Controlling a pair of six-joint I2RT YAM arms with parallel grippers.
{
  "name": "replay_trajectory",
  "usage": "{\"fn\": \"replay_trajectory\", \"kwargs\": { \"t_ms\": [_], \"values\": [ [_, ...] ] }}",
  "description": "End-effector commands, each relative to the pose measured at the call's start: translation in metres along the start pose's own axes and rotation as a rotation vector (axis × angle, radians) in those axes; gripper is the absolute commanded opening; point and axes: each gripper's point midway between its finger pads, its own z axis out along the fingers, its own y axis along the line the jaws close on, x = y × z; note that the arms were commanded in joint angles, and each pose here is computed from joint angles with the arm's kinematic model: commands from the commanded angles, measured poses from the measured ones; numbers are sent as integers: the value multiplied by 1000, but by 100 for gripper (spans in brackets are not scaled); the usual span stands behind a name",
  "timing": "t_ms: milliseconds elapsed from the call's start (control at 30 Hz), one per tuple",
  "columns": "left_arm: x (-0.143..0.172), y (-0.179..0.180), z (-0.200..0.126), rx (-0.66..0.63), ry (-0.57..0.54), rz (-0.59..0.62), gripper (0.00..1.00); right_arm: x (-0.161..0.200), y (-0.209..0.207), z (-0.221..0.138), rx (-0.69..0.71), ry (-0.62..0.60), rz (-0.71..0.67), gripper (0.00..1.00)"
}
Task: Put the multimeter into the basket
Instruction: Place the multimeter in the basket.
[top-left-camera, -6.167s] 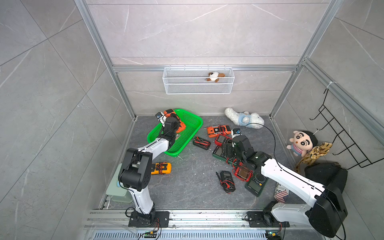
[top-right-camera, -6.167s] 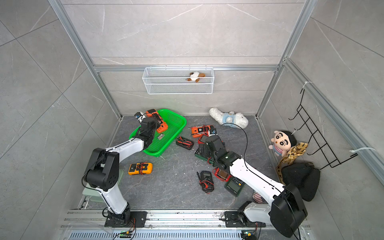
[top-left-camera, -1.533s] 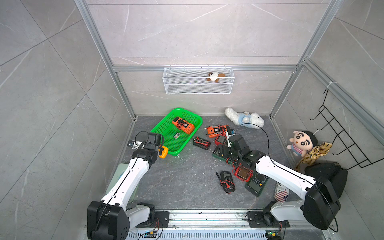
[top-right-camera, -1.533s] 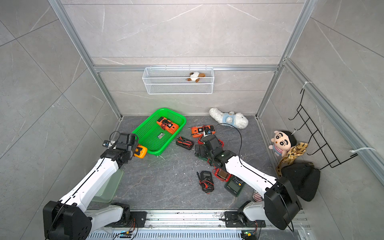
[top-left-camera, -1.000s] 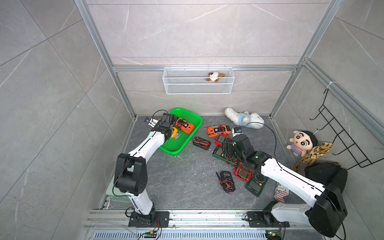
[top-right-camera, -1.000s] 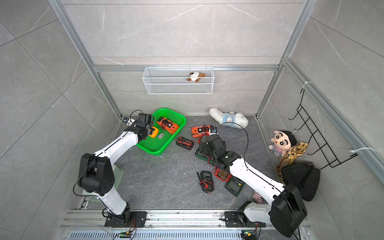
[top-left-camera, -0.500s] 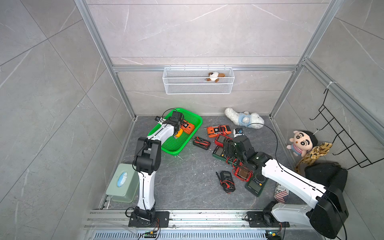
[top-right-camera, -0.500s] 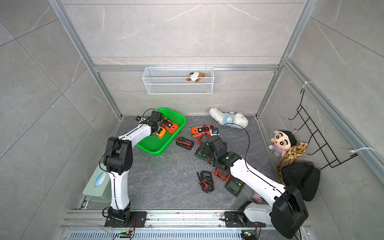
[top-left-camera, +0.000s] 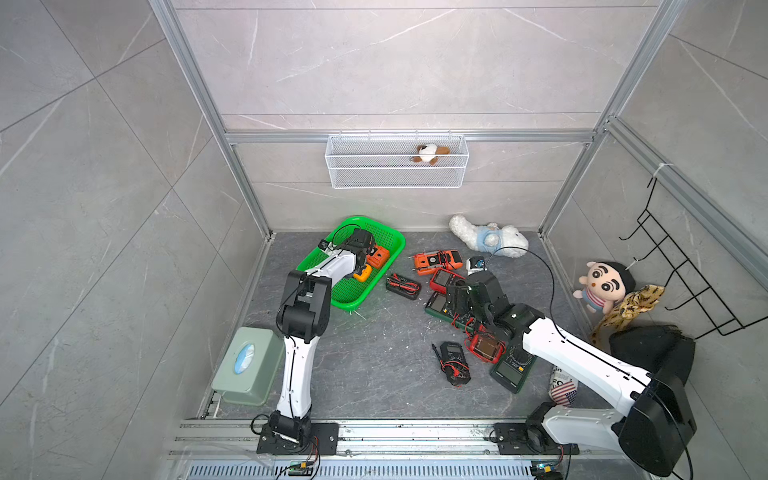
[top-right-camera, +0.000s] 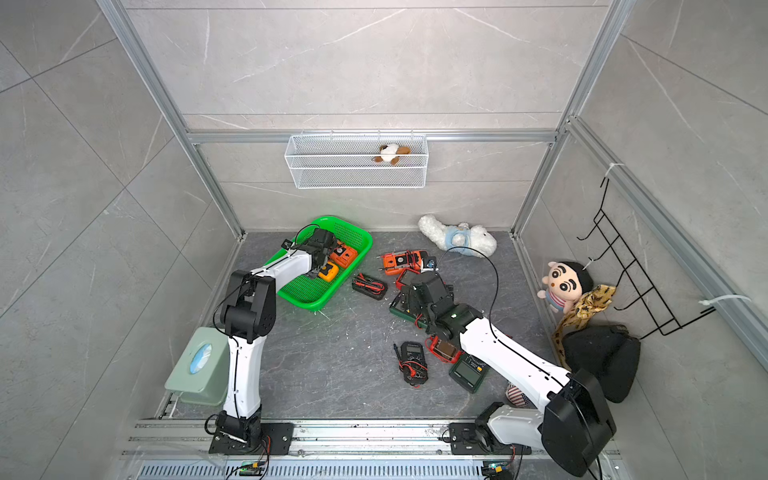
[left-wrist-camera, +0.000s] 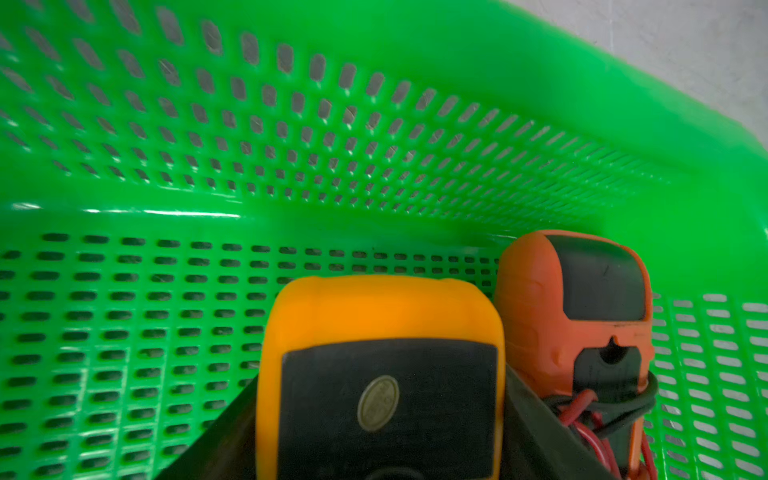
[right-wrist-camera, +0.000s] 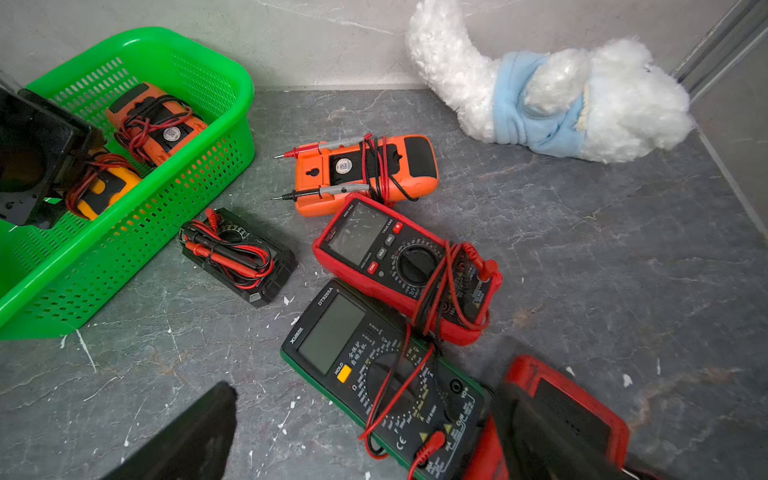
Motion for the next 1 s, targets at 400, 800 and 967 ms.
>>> {"fn": "replay_trajectory", "kwargs": {
  "t_ms": [400, 800, 967],
  "values": [
    [-2, -20, -11, 56, 19, -19, 98, 1, 8, 4, -23, 12, 8, 100],
    [-36, -20, -68, 144, -12, -52, 98, -1, -3, -2, 28, 20, 39, 100],
    [-54, -13, -97, 196, -43, -60, 98, 6, -21, -5, 97, 73, 61, 100]
  ]
}}
